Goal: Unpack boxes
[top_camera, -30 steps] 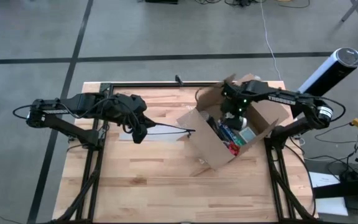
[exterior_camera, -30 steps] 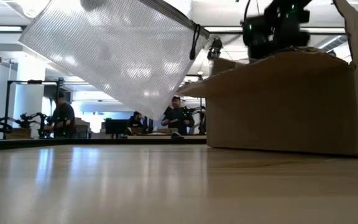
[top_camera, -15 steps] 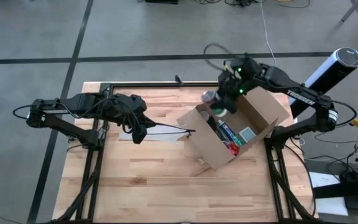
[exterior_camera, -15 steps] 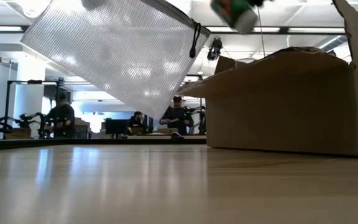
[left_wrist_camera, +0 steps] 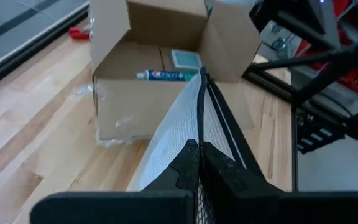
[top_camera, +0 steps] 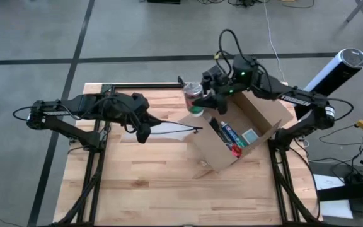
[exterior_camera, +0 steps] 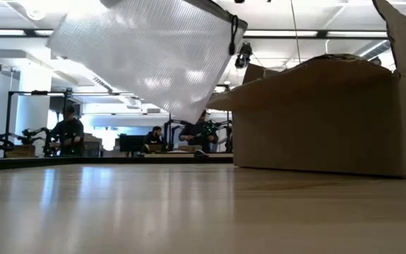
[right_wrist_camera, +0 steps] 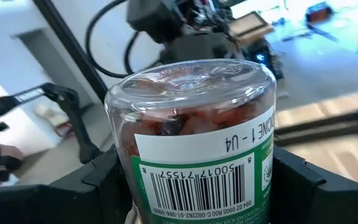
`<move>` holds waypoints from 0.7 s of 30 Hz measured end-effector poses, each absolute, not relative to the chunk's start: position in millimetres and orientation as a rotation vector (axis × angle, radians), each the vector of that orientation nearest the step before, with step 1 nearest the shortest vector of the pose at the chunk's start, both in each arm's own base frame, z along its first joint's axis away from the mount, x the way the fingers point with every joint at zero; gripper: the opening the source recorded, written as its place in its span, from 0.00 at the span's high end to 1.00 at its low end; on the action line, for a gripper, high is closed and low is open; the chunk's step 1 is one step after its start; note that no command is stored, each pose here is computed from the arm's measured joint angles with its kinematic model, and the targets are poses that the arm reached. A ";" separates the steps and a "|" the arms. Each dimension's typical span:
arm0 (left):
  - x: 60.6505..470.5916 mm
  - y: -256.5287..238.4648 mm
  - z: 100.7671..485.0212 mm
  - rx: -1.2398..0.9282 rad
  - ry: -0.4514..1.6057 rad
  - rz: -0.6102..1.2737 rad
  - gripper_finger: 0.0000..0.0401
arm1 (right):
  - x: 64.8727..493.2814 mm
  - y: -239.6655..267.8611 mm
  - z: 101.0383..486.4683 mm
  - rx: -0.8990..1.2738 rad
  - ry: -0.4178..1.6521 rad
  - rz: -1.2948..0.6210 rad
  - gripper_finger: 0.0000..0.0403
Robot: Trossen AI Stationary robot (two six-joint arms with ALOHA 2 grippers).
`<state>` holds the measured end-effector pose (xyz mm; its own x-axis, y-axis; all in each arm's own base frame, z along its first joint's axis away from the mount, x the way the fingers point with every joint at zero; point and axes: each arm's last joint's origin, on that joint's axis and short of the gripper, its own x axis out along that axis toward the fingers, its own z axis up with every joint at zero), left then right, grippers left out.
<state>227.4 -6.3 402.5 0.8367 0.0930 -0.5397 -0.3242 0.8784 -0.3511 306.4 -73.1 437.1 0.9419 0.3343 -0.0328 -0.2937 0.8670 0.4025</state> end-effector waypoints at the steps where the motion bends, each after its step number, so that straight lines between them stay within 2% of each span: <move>1: 227.5 -6.0 402.7 -0.447 0.533 0.239 1.00 | 310.7 -71.0 435.1 0.412 0.104 0.340 0.37; 17: 228.1 -3.3 404.4 -0.480 0.484 0.331 1.00 | 340.6 -49.3 432.0 0.452 0.008 0.451 0.37; 21: 232.1 -3.5 411.5 -0.510 0.400 0.311 1.00 | 348.1 -48.7 426.2 0.455 0.013 0.455 0.37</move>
<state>232.1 -3.5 411.5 0.8773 0.1870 -0.4421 -0.3822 0.8293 -0.4076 348.1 -48.7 426.2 0.8998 0.4274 0.0875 -0.4215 0.8001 0.4268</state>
